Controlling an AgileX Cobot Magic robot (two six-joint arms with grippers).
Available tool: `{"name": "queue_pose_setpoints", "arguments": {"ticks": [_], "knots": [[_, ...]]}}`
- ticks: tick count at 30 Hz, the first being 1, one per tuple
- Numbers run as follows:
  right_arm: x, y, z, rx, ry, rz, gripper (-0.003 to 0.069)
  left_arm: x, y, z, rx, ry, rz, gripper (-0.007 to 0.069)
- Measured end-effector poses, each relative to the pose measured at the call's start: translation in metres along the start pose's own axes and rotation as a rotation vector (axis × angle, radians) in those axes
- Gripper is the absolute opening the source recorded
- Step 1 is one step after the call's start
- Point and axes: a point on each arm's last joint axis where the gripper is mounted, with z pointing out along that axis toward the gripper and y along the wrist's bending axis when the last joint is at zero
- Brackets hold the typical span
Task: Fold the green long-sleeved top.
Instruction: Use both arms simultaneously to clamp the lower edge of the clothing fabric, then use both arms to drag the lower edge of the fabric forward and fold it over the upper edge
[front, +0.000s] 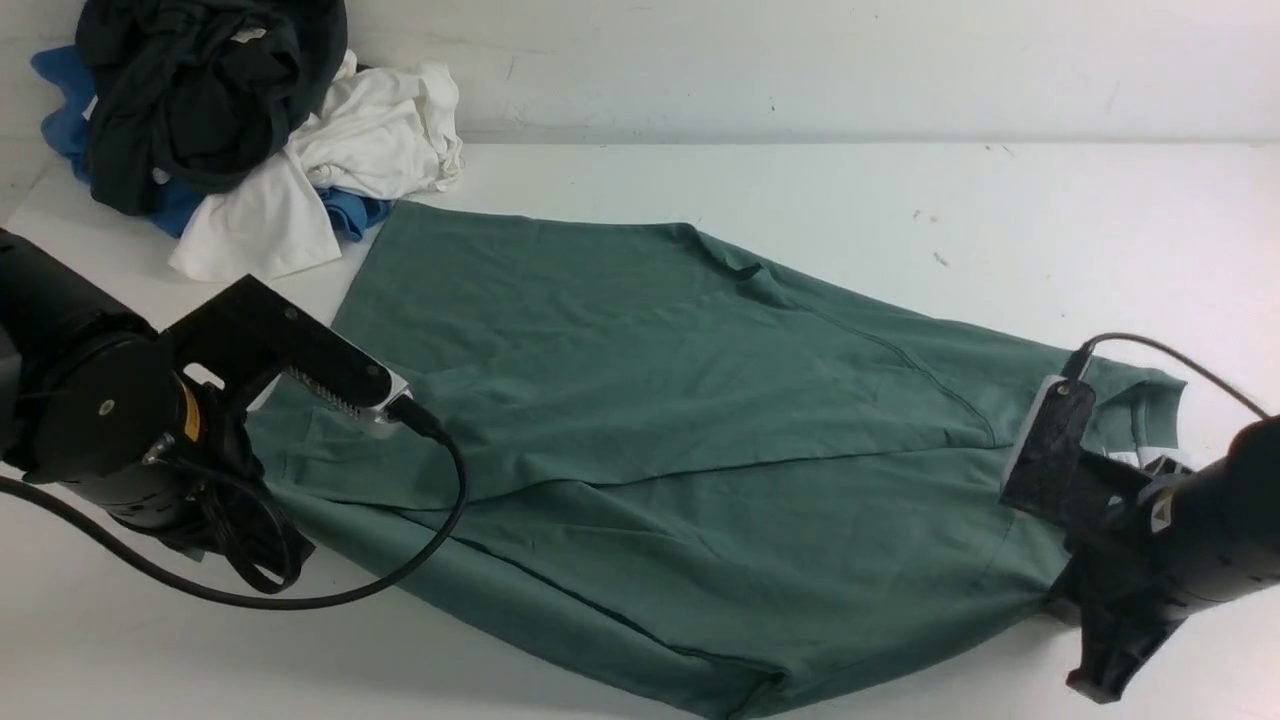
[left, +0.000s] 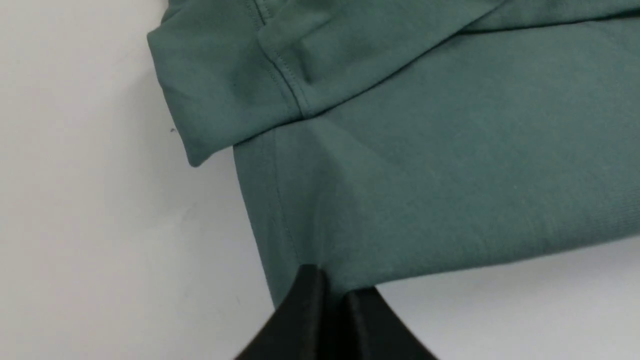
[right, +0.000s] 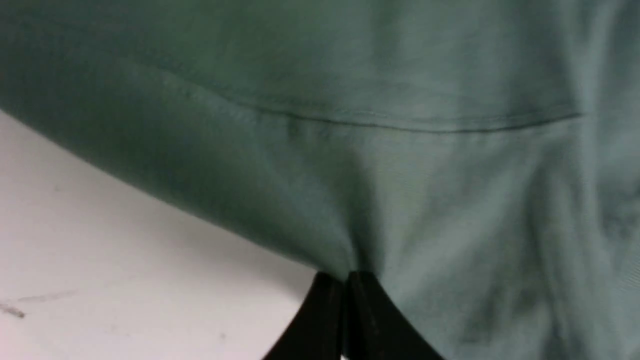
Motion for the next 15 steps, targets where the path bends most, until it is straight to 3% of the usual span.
{"name": "queue_pose_setpoints", "arguments": {"ticks": [5, 7, 11, 15], "knots": [[0.003, -0.001, -0.045, 0.058, -0.019, 0.066, -0.0003, -0.001, 0.005, -0.027, 0.015, -0.022, -0.057, 0.0006], [0.004, -0.006, -0.071, 0.117, -0.041, 0.079, -0.0003, -0.01, 0.012, -0.05, 0.008, -0.113, -0.086, 0.0006], [-0.002, -0.035, -0.094, 0.243, -0.128, 0.17, -0.0003, -0.05, 0.035, -0.073, -0.026, -0.313, -0.151, 0.0006], [-0.021, -0.072, -0.075, 0.269, -0.166, 0.235, -0.0003, -0.101, 0.068, -0.049, -0.051, -0.347, -0.232, 0.0006]]}}
